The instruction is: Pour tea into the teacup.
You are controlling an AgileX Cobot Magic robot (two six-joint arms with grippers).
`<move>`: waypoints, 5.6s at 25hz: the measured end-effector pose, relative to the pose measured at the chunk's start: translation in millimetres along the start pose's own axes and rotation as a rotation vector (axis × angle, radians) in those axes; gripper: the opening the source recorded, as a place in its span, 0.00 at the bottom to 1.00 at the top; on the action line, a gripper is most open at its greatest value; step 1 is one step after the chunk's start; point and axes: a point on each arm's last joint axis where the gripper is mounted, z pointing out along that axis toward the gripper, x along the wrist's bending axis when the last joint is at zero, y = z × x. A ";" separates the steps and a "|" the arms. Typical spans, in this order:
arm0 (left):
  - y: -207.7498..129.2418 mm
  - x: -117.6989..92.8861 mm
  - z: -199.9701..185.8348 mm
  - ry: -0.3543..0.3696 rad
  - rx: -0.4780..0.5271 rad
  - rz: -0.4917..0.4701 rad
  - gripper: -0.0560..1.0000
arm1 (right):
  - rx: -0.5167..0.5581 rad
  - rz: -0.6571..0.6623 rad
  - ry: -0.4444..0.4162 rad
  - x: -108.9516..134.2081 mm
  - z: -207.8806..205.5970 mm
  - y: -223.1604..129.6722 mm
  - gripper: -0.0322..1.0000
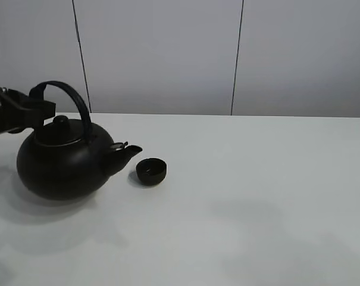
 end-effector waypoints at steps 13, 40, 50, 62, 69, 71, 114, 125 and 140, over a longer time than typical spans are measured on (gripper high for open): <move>30.1 -30.5 22.5 0.177 -0.009 0.128 0.19 | 0.000 0.000 0.000 0.0 0.0 0.0 0.48; 28.9 -15.4 34.8 0.301 0.071 0.265 0.16 | 0.001 0.001 0.001 0.1 0.0 -0.1 0.48; 28.0 -18.1 35.8 0.282 0.085 0.291 0.16 | 0.001 0.001 0.001 0.1 0.0 -0.1 0.48; 26.4 -20.0 36.0 0.303 0.114 0.331 0.16 | 0.000 0.001 0.001 0.1 0.0 0.0 0.48; 31.7 -19.0 40.4 0.294 0.141 0.377 0.16 | 0.000 0.001 0.001 0.1 0.0 0.0 0.48; 34.8 -19.1 42.5 0.290 0.144 0.387 0.16 | 0.000 0.001 0.001 0.1 0.0 0.0 0.48; 36.0 -16.5 42.4 0.328 0.117 0.200 0.16 | 0.001 0.001 0.001 0.1 0.0 -0.1 0.48; 1.5 -15.5 9.8 0.360 0.005 0.046 0.16 | 0.000 0.001 0.001 0.1 0.0 0.0 0.48; -7.9 11.4 -7.4 0.396 0.006 0.091 0.16 | 0.000 0.001 0.001 0.1 0.0 0.0 0.48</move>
